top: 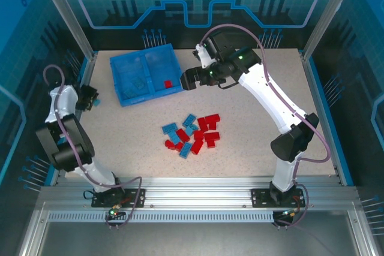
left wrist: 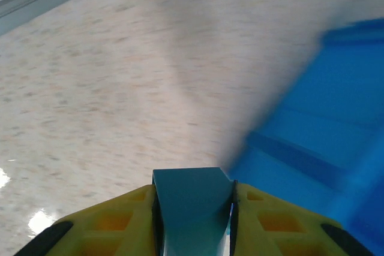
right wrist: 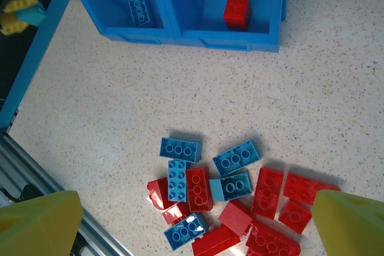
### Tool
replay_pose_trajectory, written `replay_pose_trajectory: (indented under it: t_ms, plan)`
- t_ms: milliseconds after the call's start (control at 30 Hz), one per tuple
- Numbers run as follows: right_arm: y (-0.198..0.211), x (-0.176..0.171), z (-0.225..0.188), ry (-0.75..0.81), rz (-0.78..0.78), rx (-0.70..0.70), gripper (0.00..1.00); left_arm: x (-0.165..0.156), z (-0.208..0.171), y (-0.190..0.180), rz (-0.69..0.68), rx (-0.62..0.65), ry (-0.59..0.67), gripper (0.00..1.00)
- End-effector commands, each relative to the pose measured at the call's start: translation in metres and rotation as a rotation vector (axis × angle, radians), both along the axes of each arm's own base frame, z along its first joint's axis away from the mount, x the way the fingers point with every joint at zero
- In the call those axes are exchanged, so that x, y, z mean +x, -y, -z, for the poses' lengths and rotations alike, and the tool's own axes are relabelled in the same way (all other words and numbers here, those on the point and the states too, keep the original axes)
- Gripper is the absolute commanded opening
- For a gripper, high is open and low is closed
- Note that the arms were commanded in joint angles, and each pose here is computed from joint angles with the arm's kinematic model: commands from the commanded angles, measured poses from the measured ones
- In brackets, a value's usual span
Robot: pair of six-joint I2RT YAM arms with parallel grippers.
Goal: Sort the legos into containers by color
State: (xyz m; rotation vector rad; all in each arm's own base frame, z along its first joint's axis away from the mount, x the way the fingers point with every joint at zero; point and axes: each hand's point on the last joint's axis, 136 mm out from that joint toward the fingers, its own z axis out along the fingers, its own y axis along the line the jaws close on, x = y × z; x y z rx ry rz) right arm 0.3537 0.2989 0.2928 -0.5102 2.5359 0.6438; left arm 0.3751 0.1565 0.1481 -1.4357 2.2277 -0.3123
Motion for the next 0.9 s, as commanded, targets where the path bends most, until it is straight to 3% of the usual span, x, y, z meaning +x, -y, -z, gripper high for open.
replay_pose_trajectory:
  t_ms: [0,100,233,500,633,767,867]
  plan:
    - [0.001,0.001,-0.008,0.011,-0.007,0.033,1.0,0.026,-0.067,0.045,0.109,0.011,0.165,0.32]
    - [0.004,0.0,-0.008,0.018,0.0,0.04,1.0,0.059,-0.096,0.099,0.273,0.058,0.248,0.32]
    - [0.01,-0.002,-0.009,0.014,0.018,0.045,1.0,0.098,-0.088,0.137,0.387,0.096,0.246,0.32]
    - [0.025,-0.016,-0.012,0.028,0.057,0.052,1.0,0.161,-0.027,0.134,0.42,0.113,0.136,0.33]
    - [0.035,-0.022,-0.01,0.034,0.083,0.041,1.0,0.177,-0.008,0.132,0.434,0.116,0.088,0.44]
    - [0.041,-0.025,-0.008,0.033,0.099,0.035,1.0,0.18,-0.011,0.132,0.419,0.107,0.08,0.58]
    - [0.043,-0.025,-0.007,0.031,0.105,0.032,1.0,0.178,-0.025,0.132,0.415,0.111,0.105,0.57]
